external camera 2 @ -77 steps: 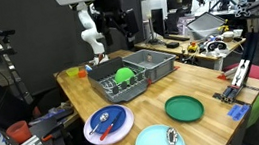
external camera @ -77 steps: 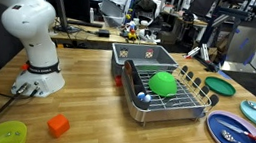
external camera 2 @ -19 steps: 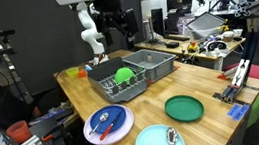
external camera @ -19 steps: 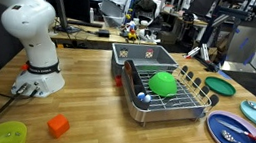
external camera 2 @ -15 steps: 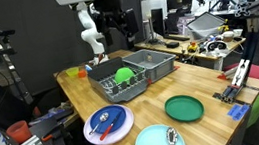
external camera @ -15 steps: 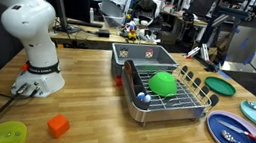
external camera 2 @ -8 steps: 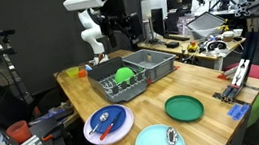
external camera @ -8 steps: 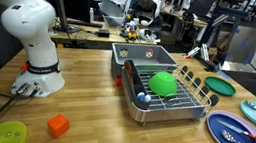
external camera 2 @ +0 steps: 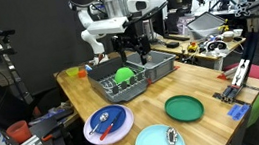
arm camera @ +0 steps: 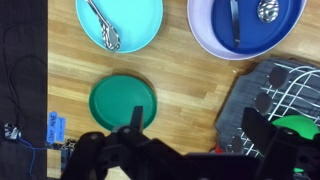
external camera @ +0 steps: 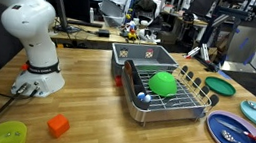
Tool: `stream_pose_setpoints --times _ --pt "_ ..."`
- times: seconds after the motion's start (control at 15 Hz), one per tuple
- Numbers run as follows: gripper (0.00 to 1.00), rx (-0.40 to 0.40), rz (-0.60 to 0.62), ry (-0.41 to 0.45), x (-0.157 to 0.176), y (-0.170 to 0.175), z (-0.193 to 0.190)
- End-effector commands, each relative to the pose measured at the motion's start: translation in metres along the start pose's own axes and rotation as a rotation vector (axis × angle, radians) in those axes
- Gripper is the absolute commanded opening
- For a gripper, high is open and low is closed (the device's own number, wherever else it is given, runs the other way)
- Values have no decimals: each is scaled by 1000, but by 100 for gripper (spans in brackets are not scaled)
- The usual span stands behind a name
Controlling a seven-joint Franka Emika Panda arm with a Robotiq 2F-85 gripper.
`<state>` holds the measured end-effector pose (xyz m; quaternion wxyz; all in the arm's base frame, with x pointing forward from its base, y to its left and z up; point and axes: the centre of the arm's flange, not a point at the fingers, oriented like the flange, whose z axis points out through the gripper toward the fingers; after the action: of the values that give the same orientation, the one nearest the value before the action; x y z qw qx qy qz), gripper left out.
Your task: Place the dark green plate on the dishrack
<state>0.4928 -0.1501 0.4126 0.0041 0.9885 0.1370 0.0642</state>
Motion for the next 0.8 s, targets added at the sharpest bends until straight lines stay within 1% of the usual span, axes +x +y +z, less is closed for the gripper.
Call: stream_pose_setpoints --times 0.0,0.13,0.6,0.73 --pt "100 -9 -13 -2 5 -3 8" --pt "100 -20 -25 -2 10 -6 17" --pt "100 -24 -20 3 9 -3 14" --pt "100 -21 0 15 18 2 26"
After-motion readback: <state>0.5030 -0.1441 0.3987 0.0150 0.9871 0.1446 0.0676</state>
